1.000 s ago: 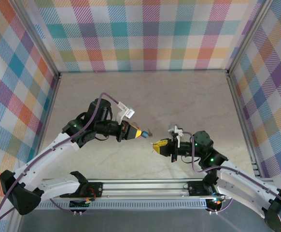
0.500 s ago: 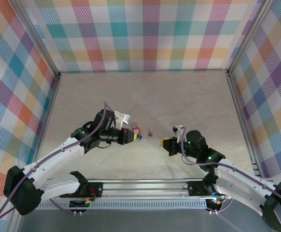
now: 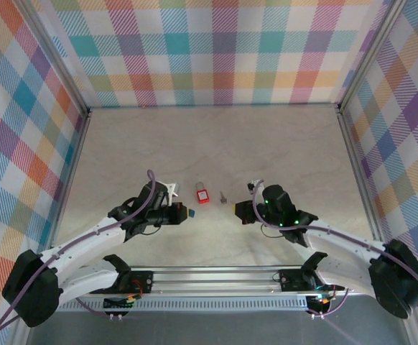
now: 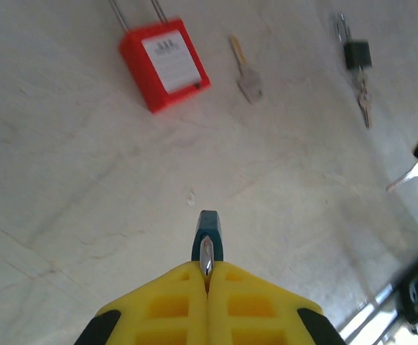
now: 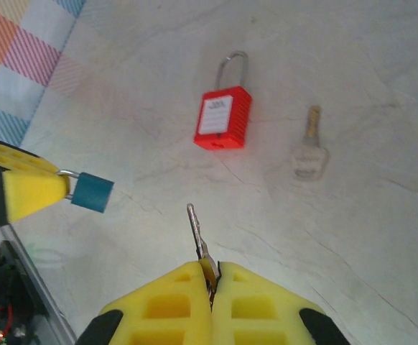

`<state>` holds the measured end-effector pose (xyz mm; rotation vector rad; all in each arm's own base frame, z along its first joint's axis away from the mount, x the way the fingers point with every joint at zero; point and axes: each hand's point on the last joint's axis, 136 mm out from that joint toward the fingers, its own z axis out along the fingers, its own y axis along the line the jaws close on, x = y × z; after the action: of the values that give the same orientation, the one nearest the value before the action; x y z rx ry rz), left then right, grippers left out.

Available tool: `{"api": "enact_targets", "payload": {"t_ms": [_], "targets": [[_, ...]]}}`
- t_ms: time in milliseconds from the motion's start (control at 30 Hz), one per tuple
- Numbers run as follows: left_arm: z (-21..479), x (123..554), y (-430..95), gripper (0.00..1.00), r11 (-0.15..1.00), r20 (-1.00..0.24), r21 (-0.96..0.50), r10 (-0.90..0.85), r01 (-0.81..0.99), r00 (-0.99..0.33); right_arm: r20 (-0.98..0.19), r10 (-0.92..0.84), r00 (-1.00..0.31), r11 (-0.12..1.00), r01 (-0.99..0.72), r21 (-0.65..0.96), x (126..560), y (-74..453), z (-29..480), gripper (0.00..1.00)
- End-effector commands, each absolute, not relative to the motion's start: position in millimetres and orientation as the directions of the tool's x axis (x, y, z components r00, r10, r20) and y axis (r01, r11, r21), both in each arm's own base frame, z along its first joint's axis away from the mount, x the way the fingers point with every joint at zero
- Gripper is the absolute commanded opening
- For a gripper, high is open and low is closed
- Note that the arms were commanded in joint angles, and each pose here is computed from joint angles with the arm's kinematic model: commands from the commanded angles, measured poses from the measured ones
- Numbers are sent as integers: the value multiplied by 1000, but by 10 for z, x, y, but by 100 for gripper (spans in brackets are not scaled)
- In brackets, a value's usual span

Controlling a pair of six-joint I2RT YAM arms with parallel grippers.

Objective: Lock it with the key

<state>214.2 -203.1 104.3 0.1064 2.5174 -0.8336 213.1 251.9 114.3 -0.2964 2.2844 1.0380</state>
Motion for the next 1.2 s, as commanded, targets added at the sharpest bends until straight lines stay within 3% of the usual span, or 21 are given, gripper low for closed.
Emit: {"api": "enact_targets", "payload": {"t_ms": [0, 233, 400, 767, 833, 967, 1167], "targets": [[1139, 2352, -1828, 0, 842, -526, -515, -164, 158, -835, -592, 69, -803, 562, -459, 688, 2218, 2823, 1358, 0], [757, 2349, -1596, 0, 860, -446, -511, -246, 19, -861, -556, -4, -831, 491, -486, 723, 2171, 3334, 1255, 0], [603, 2333, -1542, 0, 852, -430, -523, -294, -29, -854, -588, -45, -807, 499, -528, 687, 2091, 3606, 1235, 0], [272, 2228, -1461, 1, 854, -377, -512, -319, -91, -869, -533, -135, -835, 480, -525, 703, 1917, 4086, 955, 0], [286, 2224, -1438, 9, 863, -384, -498, -311, -88, -869, -524, -147, -839, 480, -524, 703, 1901, 4123, 900, 0], [377, 2214, -1379, 38, 875, -407, -477, -305, -85, -861, -508, -157, -847, 494, -513, 702, 1908, 4142, 800, 0], [525, 2196, -1310, 51, 880, -436, -467, -312, -84, -844, -481, -174, -859, 522, -495, 695, 1923, 4154, 647, 0]]}}
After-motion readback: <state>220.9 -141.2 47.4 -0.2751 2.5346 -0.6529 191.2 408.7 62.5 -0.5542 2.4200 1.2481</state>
